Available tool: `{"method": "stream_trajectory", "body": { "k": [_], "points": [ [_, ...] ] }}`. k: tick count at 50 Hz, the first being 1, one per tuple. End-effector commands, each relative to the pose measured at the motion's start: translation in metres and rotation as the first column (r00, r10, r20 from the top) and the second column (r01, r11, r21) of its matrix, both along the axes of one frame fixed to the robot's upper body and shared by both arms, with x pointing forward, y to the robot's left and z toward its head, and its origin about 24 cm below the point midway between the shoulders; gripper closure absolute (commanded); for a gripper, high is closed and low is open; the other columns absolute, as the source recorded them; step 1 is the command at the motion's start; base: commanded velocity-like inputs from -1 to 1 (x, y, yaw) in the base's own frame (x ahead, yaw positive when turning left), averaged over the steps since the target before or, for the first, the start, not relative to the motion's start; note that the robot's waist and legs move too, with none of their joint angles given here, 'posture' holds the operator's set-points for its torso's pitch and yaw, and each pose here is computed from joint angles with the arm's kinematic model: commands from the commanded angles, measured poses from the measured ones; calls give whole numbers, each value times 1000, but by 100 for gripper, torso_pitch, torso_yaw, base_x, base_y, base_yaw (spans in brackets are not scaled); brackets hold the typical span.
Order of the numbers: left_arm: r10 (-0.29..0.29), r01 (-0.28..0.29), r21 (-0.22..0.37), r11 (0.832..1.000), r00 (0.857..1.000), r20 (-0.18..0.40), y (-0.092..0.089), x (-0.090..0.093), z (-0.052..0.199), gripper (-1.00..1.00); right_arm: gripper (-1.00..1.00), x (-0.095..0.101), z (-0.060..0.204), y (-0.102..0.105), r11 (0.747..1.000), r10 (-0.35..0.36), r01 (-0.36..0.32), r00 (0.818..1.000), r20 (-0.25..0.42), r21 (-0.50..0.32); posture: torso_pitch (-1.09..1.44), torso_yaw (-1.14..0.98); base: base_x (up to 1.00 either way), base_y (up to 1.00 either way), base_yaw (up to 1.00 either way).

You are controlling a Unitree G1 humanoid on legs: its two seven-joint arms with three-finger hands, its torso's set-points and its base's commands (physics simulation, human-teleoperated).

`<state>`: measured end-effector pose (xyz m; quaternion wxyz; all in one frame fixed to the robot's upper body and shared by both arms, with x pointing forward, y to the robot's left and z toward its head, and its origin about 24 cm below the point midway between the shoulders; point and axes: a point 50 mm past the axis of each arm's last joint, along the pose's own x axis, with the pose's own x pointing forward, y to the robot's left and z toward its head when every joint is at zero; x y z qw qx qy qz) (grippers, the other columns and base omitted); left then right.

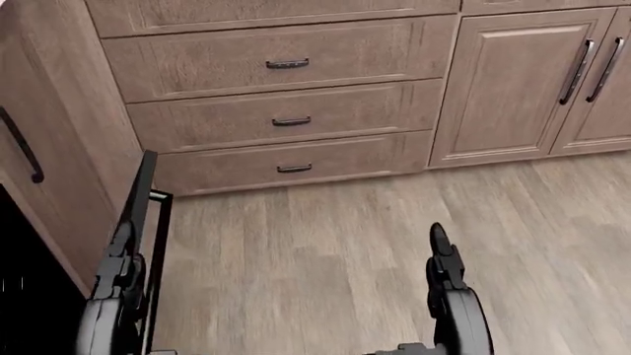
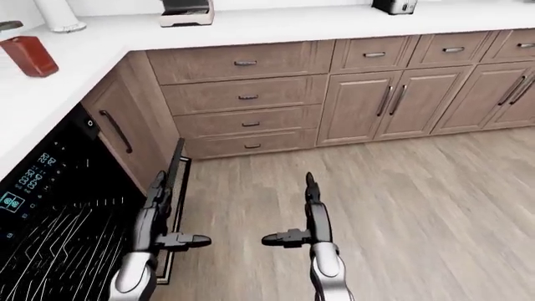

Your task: Close the dishwasher door

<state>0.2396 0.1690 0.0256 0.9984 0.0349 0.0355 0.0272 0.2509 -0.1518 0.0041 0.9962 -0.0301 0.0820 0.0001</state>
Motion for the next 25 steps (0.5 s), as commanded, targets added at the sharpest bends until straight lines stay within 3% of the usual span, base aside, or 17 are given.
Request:
{"method": "stream_trajectory", "body": {
  "k": [1,25],
  "points": [
    [-29,29,0,1000,994,102,-6,6,19,-100,-100,7,20,-5,1000,-17,18,994,105,-8,0,0,0,29,0],
    [-30,30,0,1000,995,99,-7,7,19,-100,-100,7,19,-5,1000,-15,16,995,99,-10,0,0,0,22,0]
  ]
}}
